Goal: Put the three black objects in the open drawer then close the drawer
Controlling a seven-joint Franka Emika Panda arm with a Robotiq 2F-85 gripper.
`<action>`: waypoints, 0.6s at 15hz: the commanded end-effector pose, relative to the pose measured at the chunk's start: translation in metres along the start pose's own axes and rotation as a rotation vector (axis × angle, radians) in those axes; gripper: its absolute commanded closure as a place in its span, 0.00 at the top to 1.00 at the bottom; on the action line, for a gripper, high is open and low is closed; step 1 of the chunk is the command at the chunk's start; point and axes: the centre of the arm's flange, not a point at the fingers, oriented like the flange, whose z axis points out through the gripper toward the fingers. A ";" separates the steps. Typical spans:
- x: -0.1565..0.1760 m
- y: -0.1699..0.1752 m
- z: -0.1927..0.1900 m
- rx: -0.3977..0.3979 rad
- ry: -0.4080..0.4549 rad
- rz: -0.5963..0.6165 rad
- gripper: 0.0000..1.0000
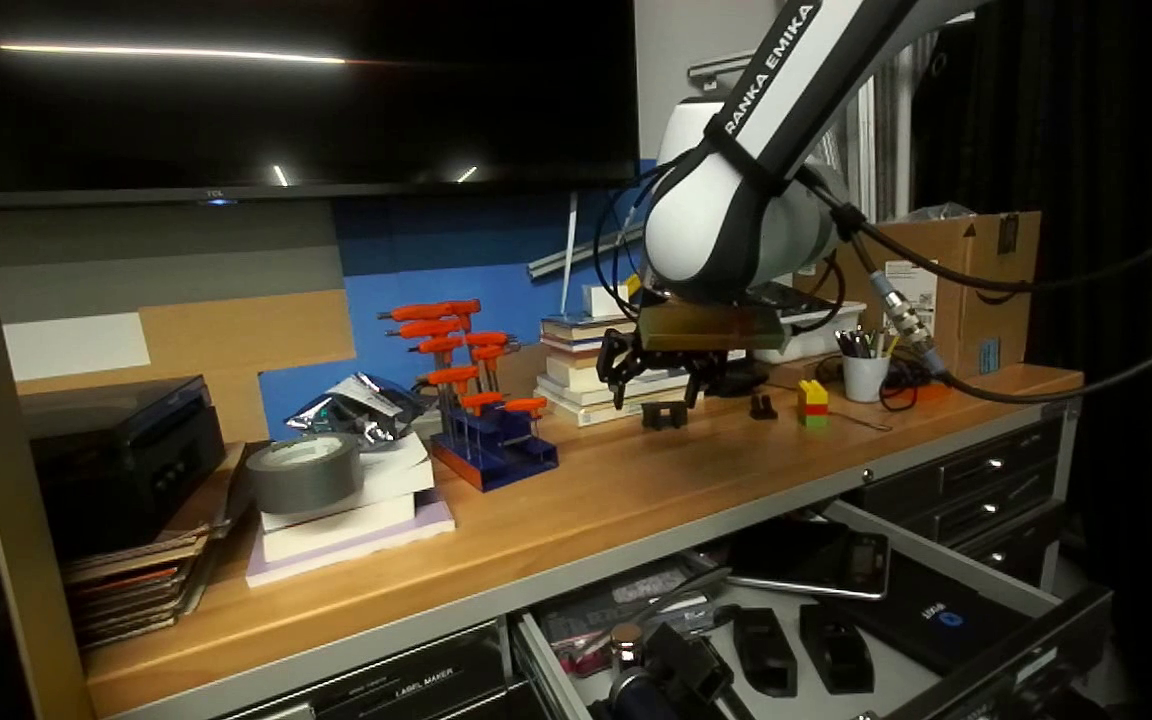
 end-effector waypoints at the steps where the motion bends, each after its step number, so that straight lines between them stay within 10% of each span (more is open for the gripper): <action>1: 0.046 -0.012 0.027 0.015 0.060 -0.016 1.00; 9: 0.132 -0.011 0.116 -0.053 0.088 -0.023 1.00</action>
